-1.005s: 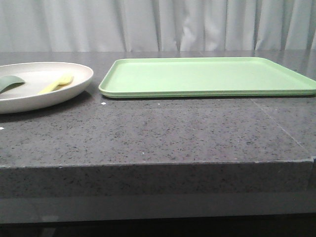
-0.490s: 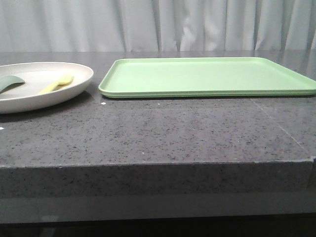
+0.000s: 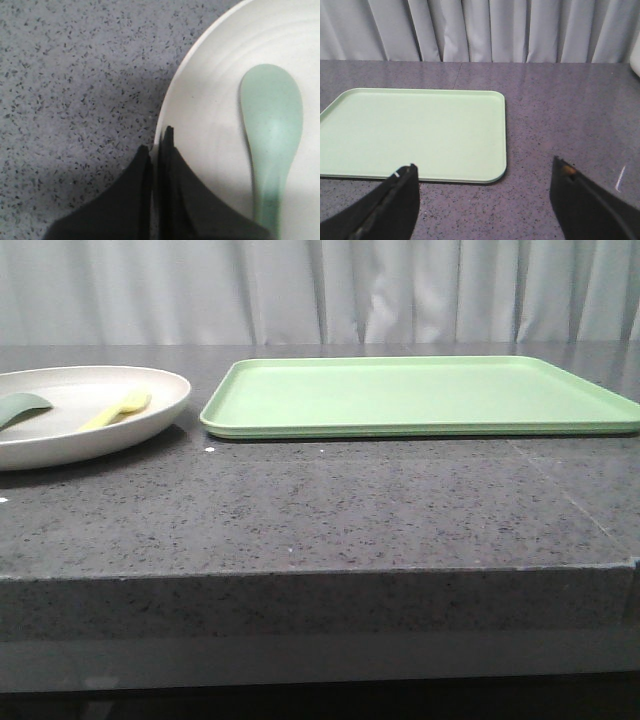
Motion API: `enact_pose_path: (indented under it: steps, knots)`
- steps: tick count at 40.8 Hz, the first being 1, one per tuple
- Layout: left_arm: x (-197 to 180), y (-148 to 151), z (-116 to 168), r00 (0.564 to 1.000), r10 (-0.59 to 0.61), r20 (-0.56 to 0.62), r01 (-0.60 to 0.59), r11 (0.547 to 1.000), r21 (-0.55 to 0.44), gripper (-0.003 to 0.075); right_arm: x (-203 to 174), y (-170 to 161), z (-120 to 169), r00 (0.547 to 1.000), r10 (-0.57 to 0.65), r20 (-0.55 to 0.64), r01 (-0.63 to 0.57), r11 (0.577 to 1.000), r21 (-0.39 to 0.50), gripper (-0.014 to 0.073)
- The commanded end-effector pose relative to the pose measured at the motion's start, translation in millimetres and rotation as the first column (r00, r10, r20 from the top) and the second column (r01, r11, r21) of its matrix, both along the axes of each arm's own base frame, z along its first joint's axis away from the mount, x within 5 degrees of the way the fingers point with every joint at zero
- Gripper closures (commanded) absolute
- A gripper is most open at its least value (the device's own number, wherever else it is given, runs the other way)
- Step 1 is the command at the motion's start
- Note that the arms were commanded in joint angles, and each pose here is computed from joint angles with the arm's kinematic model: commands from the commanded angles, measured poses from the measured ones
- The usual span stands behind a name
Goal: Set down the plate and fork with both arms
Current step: 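Grip the cream plate rim with the left gripper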
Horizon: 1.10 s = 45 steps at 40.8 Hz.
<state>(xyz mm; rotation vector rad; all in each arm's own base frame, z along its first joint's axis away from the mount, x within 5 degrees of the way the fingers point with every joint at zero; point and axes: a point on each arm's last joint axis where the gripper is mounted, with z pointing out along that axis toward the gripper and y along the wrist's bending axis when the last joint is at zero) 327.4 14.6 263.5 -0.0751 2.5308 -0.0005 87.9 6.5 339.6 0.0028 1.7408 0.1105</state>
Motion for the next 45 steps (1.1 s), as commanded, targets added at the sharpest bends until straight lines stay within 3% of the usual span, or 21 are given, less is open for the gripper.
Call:
enact_pose_path:
  steps: [1, 16, 45]
  knots:
    - [0, 5, 26, 0.993, 0.033, 0.117, -0.030, 0.999, -0.026, 0.0738, 1, -1, 17, 0.995, -0.007, 0.098, 0.007, 1.000, 0.001, 0.0030]
    - [-2, 21, 26, 0.987, 0.121, 0.105, -0.111, 0.988, -0.103, 0.0738, 1, -1, 17, 0.995, -0.007, 0.098, 0.007, 1.000, 0.001, 0.0030]
    - [-9, 44, 30, 0.985, 0.140, 0.102, -0.098, 0.936, -0.337, 0.0738, 1, -1, 17, 0.995, -0.007, 0.098, 0.007, 1.000, 0.001, 0.0030]
